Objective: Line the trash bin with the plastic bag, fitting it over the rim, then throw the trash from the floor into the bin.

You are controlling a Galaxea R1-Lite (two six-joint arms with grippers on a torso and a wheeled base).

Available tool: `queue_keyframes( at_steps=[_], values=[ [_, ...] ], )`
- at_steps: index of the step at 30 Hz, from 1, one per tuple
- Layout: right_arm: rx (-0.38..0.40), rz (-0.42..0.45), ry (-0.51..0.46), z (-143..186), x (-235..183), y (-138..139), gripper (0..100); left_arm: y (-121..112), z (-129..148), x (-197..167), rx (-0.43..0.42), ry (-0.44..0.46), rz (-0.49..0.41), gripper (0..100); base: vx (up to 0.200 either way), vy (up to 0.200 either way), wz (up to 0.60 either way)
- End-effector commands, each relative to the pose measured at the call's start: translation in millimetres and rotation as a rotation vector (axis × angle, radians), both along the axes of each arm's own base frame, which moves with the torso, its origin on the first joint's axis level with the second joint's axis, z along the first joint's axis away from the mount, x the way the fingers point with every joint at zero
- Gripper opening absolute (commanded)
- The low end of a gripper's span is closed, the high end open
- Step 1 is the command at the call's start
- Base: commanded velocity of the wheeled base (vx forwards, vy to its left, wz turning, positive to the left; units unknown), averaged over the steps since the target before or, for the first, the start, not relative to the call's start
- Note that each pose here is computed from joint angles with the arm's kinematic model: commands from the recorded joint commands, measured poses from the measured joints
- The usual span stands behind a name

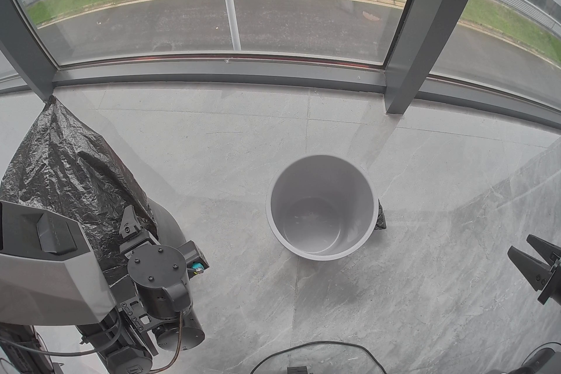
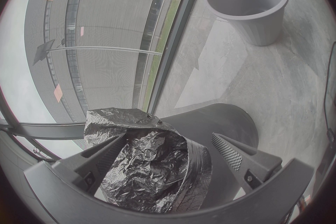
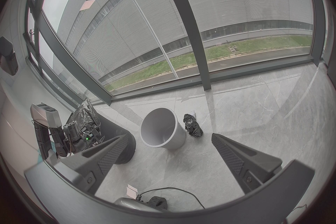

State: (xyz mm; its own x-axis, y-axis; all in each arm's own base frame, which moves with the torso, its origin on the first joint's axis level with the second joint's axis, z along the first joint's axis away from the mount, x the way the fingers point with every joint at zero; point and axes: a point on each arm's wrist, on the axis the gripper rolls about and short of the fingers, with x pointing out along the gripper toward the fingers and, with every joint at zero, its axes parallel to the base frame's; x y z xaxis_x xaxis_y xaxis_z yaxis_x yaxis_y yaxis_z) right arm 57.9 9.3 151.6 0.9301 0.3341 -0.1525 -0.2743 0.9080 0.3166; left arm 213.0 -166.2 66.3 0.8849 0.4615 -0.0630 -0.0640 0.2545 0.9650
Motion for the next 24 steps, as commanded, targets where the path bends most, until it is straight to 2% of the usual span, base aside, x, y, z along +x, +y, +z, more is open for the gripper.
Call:
queue_keyframes(
  at_steps=[1,24],
  values=[
    [0.0,0.001,0.001,0.0,0.3,0.0,100,0.3,0.6,0.3,-0.002,-0.002,0.002,100,0.0,0.0,0.0],
    [0.0,0.001,-0.001,0.1,0.0,0.0,100,4.4,-1.0,1.2,0.004,0.005,0.016,100,0.0,0.0,0.0]
  ],
)
